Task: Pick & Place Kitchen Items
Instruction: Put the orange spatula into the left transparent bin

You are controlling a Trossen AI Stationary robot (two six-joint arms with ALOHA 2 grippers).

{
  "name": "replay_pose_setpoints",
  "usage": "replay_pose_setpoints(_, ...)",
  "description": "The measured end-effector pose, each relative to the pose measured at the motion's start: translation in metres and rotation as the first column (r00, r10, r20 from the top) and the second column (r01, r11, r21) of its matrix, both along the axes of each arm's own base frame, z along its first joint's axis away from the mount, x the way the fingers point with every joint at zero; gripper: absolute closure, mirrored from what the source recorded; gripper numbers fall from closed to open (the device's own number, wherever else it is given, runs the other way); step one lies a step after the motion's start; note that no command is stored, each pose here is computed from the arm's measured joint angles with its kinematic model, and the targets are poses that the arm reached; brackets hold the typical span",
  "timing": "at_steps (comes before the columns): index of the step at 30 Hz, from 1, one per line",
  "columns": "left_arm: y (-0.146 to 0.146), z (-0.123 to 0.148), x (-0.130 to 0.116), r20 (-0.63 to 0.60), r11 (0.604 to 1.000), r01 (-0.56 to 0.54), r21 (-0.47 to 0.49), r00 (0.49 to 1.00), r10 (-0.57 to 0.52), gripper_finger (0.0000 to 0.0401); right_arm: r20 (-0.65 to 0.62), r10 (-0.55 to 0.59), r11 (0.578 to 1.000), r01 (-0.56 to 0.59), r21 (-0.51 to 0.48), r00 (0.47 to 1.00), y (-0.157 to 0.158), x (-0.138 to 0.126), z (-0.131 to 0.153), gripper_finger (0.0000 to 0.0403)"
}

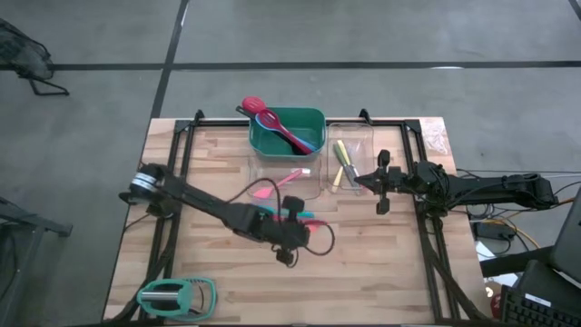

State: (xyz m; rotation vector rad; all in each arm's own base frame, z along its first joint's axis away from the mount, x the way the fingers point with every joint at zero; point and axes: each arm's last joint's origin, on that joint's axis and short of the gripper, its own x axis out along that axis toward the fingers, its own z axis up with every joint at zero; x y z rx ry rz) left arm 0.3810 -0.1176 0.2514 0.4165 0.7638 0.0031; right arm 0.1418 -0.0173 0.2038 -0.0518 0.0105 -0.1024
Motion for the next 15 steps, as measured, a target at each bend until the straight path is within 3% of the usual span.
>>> replay_pose_setpoints(9,0.041,0.033,-0.011,0.035,0.997,-0.073,0.026,0.997,0.072,0.0401,-0.001,0.000,1.000,0.000,0.000,1.000,0.000,0.000,0.000,0.0394)
replay_pose_setpoints(15,0.079,0.038,-0.007,0.041,0.988,-0.141,0.060,0.989,0.139,0.0401,-0.001,0.000,1.000,0.000,0.000,1.000,0.000,0.000,0.000,0.0394)
